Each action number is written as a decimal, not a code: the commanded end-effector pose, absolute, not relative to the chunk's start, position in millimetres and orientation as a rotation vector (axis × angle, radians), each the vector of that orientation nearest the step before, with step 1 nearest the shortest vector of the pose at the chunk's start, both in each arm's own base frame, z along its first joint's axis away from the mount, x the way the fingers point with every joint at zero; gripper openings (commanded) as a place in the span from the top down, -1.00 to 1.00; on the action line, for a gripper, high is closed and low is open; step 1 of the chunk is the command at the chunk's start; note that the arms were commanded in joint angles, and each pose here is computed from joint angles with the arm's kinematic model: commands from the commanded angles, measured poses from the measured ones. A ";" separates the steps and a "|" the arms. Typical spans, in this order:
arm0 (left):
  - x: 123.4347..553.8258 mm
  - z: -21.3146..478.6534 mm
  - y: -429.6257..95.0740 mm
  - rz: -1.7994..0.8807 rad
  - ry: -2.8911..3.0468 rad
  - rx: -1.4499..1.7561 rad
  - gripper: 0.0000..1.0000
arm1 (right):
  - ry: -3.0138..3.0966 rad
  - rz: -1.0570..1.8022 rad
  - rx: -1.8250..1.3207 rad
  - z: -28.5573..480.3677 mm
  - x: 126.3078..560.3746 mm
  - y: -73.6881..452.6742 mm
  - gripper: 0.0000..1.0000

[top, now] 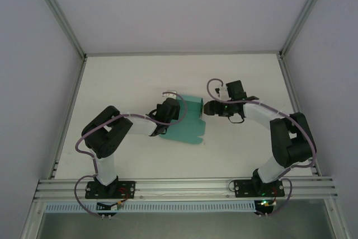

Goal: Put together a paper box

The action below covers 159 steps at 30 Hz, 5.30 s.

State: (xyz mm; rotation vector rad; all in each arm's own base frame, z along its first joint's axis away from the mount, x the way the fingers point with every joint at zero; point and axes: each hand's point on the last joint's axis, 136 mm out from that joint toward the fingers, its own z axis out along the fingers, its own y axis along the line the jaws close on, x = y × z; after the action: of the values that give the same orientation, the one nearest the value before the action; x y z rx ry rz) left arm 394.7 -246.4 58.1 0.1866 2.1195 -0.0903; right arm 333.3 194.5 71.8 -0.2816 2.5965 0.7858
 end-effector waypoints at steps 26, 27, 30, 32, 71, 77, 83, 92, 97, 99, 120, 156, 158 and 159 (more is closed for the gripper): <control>376.4 23.9 -252.3 -0.058 2.233 0.334 1.00 | 2.317 0.611 -0.446 64.9 372.4 239.1 0.06; 375.9 23.0 -252.5 -0.058 2.235 0.340 1.00 | 2.306 0.587 -0.433 65.4 375.6 237.9 0.15; 375.0 22.7 -254.9 -0.070 2.236 0.351 1.00 | 2.294 0.576 -0.448 63.9 379.5 242.1 0.19; 376.0 21.6 -254.7 -0.065 2.238 0.349 1.00 | 2.309 0.569 -0.447 59.7 383.2 245.1 0.19; 374.7 17.8 -252.0 -0.047 2.273 0.327 1.00 | 2.155 0.106 -0.202 72.2 432.5 218.6 0.56; 379.0 24.3 -243.1 0.019 2.299 0.228 1.00 | 2.224 -0.098 0.058 56.7 429.6 178.2 0.90; 379.6 24.6 -229.5 0.081 2.322 0.093 1.00 | 2.267 -0.380 0.326 41.4 407.2 128.5 1.00; 376.9 17.0 -226.2 0.072 2.334 0.026 1.00 | 2.238 -0.495 0.536 34.2 396.0 102.4 1.00; 377.9 19.5 -229.6 0.055 2.332 0.037 1.00 | 2.221 -0.353 0.489 34.1 406.8 115.4 1.00; 378.8 20.2 -232.0 0.043 2.334 0.041 1.00 | 2.207 -0.288 0.414 38.0 414.6 124.8 1.00; 380.5 21.7 -258.3 -0.042 2.350 0.201 1.00 | 2.094 0.311 -0.218 77.4 396.0 213.9 -0.41; 380.4 2.7 -257.5 -0.001 2.387 0.222 1.00 | 1.986 0.324 -0.134 180.1 327.8 140.4 -1.00; 380.6 3.1 -258.3 -0.004 2.385 0.223 1.00 | 2.052 0.352 0.026 174.2 328.5 113.7 -1.00; 380.4 2.8 -258.3 -0.005 2.386 0.224 1.00 | 2.092 0.364 0.115 166.5 329.4 98.7 -1.00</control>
State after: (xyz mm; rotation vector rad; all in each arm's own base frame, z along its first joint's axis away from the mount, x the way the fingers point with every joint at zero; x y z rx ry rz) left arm 405.7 -277.4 57.6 0.1332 2.2178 -0.1102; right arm 335.7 132.5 201.7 -0.0950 1.9205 0.3614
